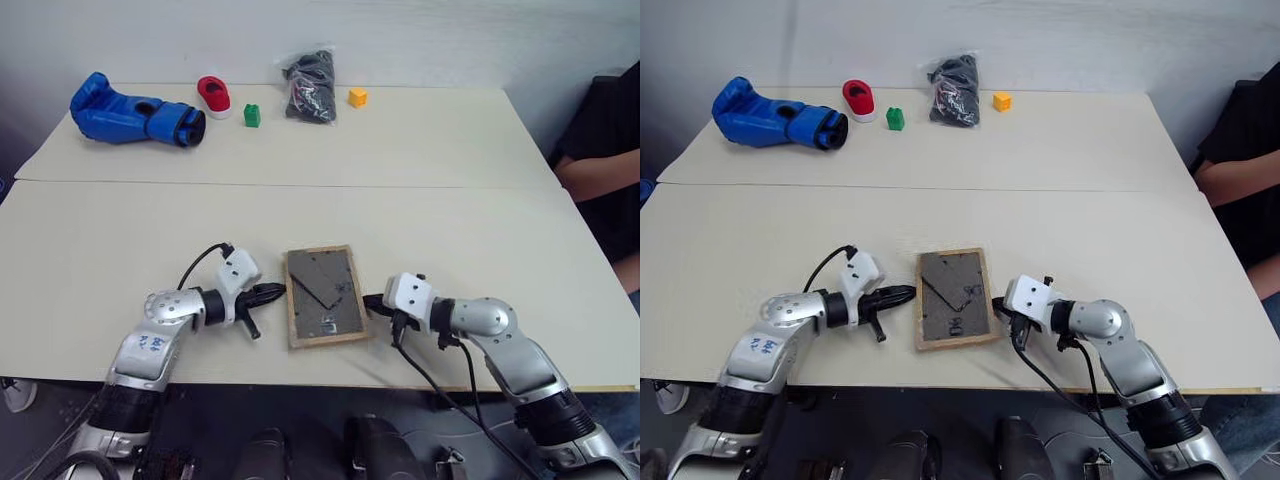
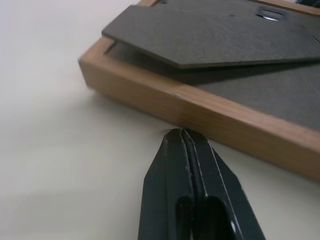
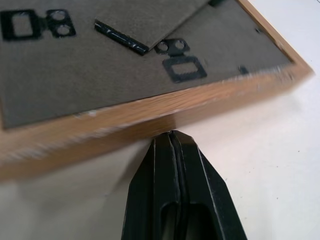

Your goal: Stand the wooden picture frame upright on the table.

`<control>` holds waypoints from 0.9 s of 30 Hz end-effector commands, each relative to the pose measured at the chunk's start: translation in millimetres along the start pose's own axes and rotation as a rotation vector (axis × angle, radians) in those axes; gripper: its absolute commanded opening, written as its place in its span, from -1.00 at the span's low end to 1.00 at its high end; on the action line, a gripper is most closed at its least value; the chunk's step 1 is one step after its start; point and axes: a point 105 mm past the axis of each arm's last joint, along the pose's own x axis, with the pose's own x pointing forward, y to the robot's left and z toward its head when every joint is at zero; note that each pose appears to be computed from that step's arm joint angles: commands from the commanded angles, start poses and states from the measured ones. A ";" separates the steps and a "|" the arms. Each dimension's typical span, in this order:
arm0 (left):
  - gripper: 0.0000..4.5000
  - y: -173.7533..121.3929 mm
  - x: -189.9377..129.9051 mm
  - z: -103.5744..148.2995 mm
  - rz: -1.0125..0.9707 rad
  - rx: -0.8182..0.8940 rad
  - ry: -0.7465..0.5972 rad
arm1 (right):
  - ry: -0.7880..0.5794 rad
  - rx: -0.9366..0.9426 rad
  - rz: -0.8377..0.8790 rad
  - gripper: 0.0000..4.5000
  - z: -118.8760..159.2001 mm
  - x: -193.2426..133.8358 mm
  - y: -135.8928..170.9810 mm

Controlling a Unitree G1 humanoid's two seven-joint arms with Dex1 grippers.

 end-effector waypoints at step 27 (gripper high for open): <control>0.77 -12.4 -58.9 -1.5 -0.266 -1.046 0.254 | 0.059 -0.154 0.057 -1.00 -2.1 -25.1 -8.1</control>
